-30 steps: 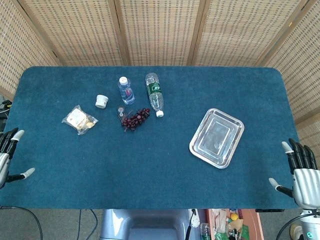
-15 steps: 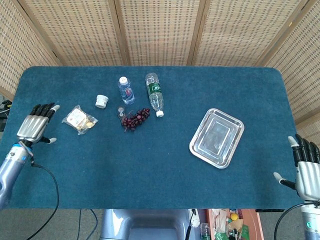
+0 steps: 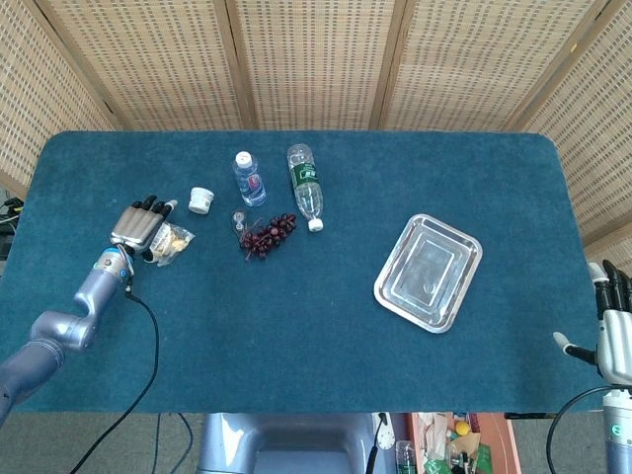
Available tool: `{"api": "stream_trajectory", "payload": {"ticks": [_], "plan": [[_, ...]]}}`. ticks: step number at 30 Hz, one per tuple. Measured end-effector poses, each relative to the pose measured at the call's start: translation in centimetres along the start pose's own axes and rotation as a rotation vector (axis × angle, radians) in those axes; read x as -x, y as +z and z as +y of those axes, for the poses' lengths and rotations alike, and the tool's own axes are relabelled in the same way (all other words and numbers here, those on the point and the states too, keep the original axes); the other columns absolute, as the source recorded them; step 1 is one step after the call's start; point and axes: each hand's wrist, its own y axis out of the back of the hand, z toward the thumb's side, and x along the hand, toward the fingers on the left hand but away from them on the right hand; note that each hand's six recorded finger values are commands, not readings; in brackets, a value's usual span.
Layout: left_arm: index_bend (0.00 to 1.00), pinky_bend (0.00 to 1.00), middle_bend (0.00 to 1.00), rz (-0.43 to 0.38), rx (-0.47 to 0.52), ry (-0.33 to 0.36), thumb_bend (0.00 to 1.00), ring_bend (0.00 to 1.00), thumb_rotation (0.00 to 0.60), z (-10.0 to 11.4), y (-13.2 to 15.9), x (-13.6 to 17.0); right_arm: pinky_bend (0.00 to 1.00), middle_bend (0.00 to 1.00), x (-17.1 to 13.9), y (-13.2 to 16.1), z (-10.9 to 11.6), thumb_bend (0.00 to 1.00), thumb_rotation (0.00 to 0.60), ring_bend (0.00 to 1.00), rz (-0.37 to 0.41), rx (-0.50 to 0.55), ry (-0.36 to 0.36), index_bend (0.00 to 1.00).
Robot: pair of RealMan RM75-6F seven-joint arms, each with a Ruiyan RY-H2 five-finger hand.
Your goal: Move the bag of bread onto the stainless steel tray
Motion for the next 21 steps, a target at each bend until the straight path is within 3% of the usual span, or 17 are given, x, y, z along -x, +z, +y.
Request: {"api": "stream_trajectory", "payload": {"ticks": [3, 11, 17, 21], "plan": [[0.44, 0.34, 0.49, 0.000, -0.006, 0.023, 0.00, 0.28, 0.600, 0.5, 0.1, 0.0, 0.00, 0.00, 0.1, -0.1, 0.0, 0.00, 0.600, 0.00, -0.002, 0.004, -0.001, 0.00], [0.46, 0.35, 0.51, -0.070, 0.032, 0.123, 0.00, 0.29, 0.600, 3.3, 0.9, 1.8, 0.00, 0.00, -0.1, -0.1, 0.4, 0.00, 0.600, 0.00, 0.006, 0.022, -0.005, 0.00], [0.46, 0.40, 0.51, -0.272, 0.036, 0.215, 0.00, 0.29, 0.600, 6.1, 5.6, 6.0, 0.00, 0.00, -0.2, -0.2, 0.6, 0.00, 0.600, 0.00, 0.005, 0.026, -0.007, 0.00], [0.46, 0.41, 0.51, -0.496, -0.025, 0.278, 0.00, 0.30, 0.600, 7.6, 12.2, 9.7, 0.00, 0.00, -0.3, -0.2, 0.7, 0.00, 0.600, 0.00, 0.004, 0.025, -0.010, 0.00]]}}
